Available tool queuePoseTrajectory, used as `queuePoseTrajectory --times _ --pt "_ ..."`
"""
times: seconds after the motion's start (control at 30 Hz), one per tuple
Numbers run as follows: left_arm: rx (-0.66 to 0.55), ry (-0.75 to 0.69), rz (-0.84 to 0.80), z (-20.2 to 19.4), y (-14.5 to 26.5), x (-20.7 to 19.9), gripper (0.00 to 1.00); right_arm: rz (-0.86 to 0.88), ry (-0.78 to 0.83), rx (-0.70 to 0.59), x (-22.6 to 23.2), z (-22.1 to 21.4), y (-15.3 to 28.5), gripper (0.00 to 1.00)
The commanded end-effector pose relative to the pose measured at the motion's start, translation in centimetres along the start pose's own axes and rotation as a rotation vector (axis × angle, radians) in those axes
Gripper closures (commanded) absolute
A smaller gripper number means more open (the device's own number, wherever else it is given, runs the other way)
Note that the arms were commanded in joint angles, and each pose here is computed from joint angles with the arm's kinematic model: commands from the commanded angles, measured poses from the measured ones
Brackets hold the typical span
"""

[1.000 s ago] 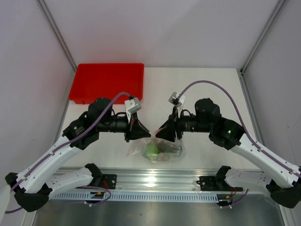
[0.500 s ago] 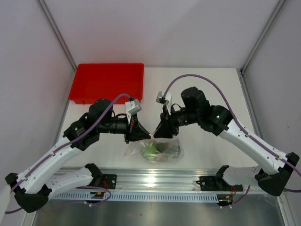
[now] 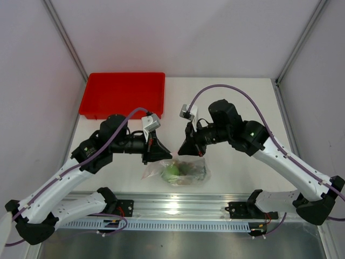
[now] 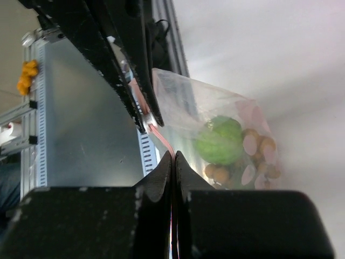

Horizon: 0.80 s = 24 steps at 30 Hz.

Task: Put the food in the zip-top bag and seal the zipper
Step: Zip the zipper food storage bag at the center of the board.

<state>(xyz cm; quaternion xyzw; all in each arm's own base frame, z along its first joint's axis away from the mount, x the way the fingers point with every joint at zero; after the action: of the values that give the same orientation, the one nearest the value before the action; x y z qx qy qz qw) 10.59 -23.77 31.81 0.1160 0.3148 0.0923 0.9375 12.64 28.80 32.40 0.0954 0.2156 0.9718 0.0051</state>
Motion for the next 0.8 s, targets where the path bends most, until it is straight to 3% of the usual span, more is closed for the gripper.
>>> queuePoseTrajectory --times 0.0,0.47,0.77 --pt "-0.022 -0.005 -0.009 0.4 0.2 -0.4 0.99 -0.235 0.001 -0.072 -2.3 1.4 1.8 1.00" --pt "-0.016 0.011 0.067 -0.1 0.4 0.7 0.99 -0.741 -0.258 -0.181 -8.6 -2.2 9.0 1.00" --pt "-0.006 0.021 0.109 -0.8 0.5 1.6 0.99 -0.814 -0.348 -0.179 -9.2 -4.6 10.8 1.00"
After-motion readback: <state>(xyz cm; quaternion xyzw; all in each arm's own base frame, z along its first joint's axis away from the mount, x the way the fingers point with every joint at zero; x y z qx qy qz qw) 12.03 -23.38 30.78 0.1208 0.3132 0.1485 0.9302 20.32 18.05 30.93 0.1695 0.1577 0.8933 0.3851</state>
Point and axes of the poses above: each gripper's point midway between its finger pads, its own y axis back along the fingers, its own x axis along the line the jaws close on, z = x × y, the point moved 3 cm from there along y, back along the fingers, and after that the axes turned 13 degrees about y, right-handed, at the moved point
